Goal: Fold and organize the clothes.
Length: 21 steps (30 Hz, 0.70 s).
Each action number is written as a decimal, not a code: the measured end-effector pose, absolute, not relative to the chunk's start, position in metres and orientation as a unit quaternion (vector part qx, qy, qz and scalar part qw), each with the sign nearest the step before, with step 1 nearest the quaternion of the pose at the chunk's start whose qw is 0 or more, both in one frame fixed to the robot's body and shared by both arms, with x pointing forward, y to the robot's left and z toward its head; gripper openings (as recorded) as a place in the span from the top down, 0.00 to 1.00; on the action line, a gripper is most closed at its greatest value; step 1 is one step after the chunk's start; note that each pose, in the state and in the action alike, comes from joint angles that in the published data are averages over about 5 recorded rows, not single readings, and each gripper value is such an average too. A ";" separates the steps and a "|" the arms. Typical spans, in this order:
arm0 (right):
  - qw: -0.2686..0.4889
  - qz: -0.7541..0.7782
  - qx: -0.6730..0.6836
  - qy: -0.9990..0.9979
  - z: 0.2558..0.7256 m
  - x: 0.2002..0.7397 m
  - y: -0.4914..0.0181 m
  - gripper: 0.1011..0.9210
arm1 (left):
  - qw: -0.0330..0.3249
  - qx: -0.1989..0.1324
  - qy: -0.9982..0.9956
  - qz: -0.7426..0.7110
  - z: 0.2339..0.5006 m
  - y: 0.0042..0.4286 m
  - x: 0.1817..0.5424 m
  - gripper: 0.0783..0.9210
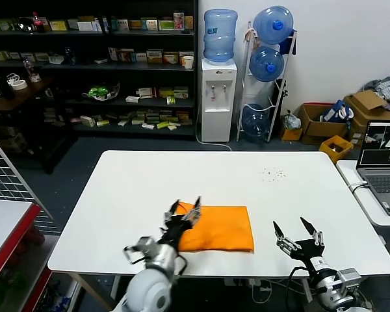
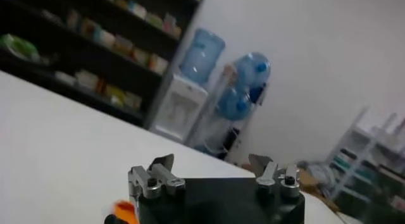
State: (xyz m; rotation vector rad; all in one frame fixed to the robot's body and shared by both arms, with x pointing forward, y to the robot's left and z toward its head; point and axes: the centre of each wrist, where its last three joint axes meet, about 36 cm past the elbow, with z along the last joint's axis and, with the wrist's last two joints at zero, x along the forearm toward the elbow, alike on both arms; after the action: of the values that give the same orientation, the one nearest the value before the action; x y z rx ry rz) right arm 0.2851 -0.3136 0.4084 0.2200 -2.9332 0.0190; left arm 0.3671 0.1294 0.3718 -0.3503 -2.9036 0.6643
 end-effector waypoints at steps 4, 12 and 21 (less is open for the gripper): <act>0.074 0.015 0.069 -0.995 0.394 0.287 -0.315 0.12 | 0.014 -0.082 -0.978 0.193 0.349 0.185 0.340 0.12; 0.042 0.032 0.049 -0.997 0.366 0.280 -0.313 0.12 | -0.048 -0.048 -0.990 0.128 0.321 0.264 0.286 0.12; 0.024 0.049 0.029 -0.998 0.341 0.265 -0.312 0.12 | -0.078 -0.056 -0.992 0.085 0.312 0.289 0.253 0.12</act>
State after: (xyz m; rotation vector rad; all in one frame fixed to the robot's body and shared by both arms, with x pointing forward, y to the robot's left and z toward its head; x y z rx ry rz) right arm 0.2649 -0.3121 0.3407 0.0913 -3.0894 0.1526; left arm 0.2534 0.2890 0.3125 -0.1844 -3.2798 0.2810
